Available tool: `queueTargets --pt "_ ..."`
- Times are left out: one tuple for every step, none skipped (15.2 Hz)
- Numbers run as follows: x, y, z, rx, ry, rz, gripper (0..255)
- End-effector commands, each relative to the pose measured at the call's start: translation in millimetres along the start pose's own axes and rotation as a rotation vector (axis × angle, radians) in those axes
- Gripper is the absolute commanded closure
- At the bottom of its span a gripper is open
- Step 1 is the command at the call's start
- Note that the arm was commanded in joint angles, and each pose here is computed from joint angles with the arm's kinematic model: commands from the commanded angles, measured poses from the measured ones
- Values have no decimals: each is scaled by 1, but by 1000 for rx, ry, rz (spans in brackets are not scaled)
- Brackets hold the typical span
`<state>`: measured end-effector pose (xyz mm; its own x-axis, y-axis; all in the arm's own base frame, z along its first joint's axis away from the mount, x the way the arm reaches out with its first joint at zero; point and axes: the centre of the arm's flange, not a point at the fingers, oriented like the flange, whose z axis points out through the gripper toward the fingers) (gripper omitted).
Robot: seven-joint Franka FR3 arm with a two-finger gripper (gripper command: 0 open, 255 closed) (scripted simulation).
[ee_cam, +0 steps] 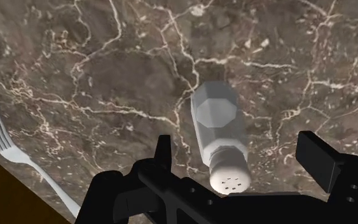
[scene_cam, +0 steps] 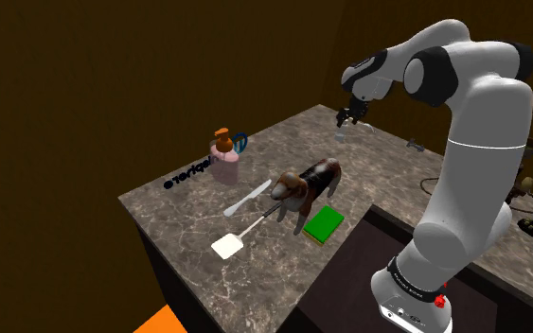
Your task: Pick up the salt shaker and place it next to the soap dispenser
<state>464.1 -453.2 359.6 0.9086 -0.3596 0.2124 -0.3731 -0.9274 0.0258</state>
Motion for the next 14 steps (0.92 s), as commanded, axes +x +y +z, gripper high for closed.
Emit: queueTargets --pt "0 3 11 0 1 1 0" --pt "0 3 16 0 1 1 0" --pt "0 3 22 0 1 1 0" --pt "0 3 25 0 1 1 0" --pt "0 3 25 0 1 1 0" --pt "0 3 25 0 1 1 0" --pt "0 3 25 0 1 1 0" --pt "0 3 25 0 1 1 0" --pt "0 3 25 0 1 1 0" --pt "0 3 25 0 1 1 0" --pt "0 3 25 0 1 1 0" --pt "0 3 25 0 1 1 0" --pt "0 3 25 0 1 1 255" --pt "0 3 25 0 1 1 255"
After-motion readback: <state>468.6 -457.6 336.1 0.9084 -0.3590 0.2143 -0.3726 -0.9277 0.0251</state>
